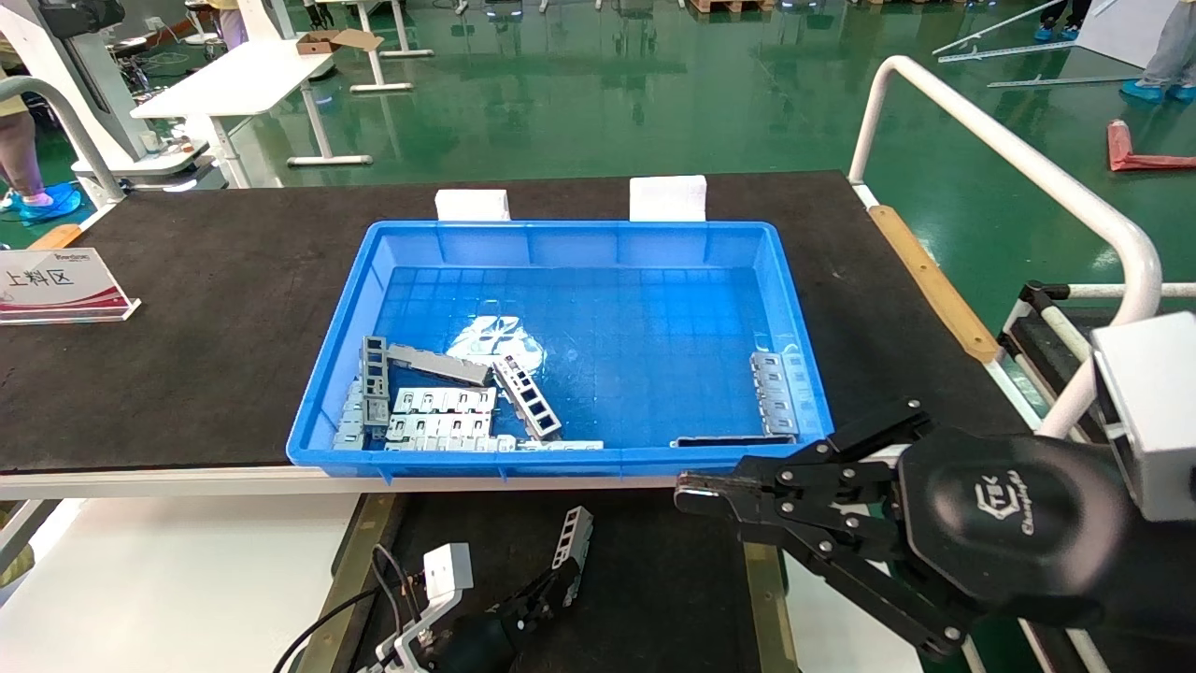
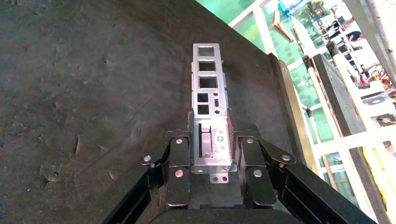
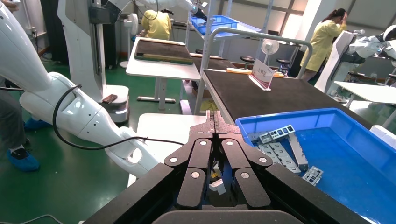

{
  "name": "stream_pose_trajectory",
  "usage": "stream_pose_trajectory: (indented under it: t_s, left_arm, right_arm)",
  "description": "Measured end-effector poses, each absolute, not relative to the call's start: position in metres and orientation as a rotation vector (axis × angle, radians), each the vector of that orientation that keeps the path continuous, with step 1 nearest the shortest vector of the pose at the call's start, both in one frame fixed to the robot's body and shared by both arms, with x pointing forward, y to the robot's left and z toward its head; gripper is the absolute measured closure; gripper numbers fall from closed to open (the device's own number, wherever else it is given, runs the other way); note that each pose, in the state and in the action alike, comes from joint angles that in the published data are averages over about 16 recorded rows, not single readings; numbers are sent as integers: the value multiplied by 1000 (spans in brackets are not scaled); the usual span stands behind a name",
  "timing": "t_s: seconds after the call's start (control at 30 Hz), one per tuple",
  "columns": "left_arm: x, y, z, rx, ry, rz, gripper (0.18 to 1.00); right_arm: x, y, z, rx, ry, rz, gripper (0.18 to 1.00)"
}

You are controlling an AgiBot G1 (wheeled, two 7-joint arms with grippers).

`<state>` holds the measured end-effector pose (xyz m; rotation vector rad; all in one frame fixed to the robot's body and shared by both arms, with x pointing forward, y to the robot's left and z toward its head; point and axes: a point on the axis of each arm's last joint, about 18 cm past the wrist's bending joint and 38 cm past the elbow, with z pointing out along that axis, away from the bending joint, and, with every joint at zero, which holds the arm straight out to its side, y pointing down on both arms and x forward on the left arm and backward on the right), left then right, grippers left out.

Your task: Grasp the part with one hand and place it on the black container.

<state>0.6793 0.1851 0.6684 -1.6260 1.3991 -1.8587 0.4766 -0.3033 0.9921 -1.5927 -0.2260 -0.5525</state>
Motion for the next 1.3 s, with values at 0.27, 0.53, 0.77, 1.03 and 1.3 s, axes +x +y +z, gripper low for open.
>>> stream_pose_trajectory:
  t_s: [0.27, 0.53, 0.77, 1.03, 1.3]
  left_arm:
    - [680, 182, 665, -1652, 1386, -1859, 861]
    - [679, 177, 663, -1665, 1386, -1860, 830]
    - [675, 177, 669, -1623, 1417, -1868, 759]
    - [664, 186, 681, -1492, 1523, -1869, 632]
    - [645, 203, 692, -1338, 1667, -1845, 458]
  right_arm:
    - [477, -303, 992, -1593, -226, -552, 982]
    - [477, -303, 992, -1593, -226, -552, 948]
    - [477, -303, 992, -1593, -226, -552, 868]
    - [477, -303, 992, -1593, -226, -552, 716]
    - [477, -303, 992, -1593, -226, -552, 530]
